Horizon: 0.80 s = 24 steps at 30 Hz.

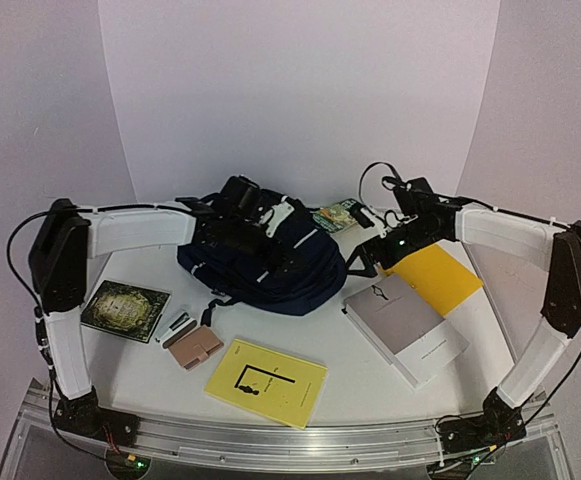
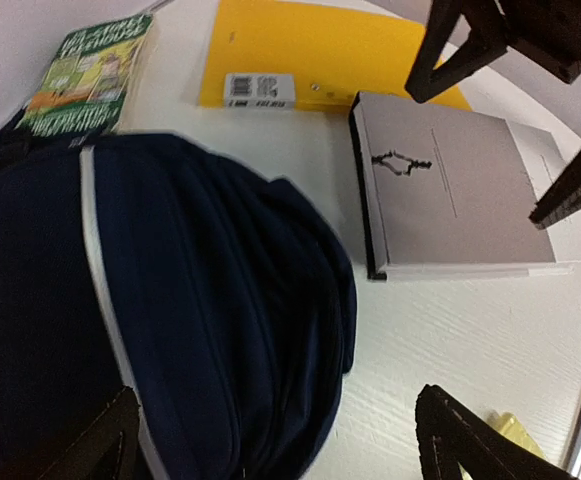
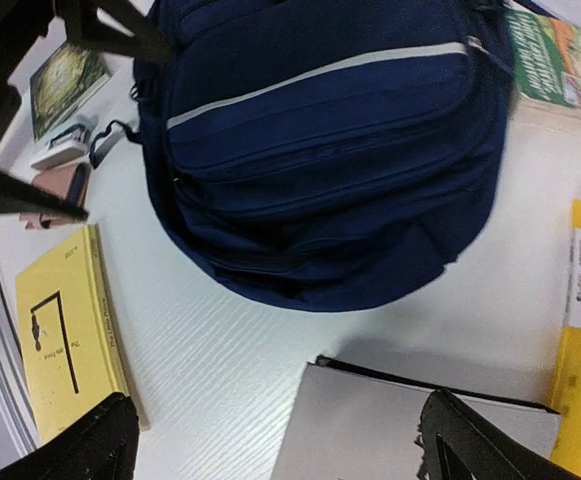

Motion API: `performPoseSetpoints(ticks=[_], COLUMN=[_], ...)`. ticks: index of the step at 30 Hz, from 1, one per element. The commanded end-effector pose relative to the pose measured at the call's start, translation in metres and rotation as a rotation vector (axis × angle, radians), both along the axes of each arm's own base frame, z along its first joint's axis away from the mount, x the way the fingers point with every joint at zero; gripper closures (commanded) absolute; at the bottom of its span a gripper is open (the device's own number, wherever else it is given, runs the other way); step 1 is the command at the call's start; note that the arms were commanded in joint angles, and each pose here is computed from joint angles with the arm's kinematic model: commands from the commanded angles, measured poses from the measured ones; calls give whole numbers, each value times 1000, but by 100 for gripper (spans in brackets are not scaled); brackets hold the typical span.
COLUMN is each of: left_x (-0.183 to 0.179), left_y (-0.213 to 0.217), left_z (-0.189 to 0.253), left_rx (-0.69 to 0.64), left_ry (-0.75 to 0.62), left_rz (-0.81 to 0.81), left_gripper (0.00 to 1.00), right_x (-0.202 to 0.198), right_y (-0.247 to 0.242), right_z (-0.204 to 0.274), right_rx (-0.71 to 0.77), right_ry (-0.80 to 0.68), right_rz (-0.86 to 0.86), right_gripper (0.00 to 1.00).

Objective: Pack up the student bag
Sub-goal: Move the student bag to the center of the board, then unzip the student bag at the center of the board.

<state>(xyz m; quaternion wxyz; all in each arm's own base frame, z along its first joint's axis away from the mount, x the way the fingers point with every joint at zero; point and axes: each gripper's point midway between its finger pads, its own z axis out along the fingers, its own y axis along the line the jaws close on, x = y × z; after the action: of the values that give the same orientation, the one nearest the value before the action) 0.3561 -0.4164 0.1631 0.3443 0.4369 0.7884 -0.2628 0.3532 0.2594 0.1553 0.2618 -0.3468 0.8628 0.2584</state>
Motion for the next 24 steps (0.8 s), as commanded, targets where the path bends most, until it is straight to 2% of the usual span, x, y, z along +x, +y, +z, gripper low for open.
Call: performPoseSetpoints(ticks=[1,5,10,19,24], left_x=[12,2,-10,-26,-29], left_y=[58,117,160,210,225], left_z=[16,-15,-28,-26,-18], left_rx=[-122,-128,-128,-155,-174], left_ry=[92,195,224,273,287], left_rz=[286,457,604,795,852], left_gripper=[1,0,0,0,0], right_x=[-16,-25,-19,-1,21], right_y=[39,72,111,186,203], right_z=[4,-5,-11,-40,-60], right_rx=[-128,-173,-206,-300,-365], right_ry=[-146,-177,-224,-330,-383], right_rz=[174,252,272,233,163], right_gripper=[2,5,10,21,25])
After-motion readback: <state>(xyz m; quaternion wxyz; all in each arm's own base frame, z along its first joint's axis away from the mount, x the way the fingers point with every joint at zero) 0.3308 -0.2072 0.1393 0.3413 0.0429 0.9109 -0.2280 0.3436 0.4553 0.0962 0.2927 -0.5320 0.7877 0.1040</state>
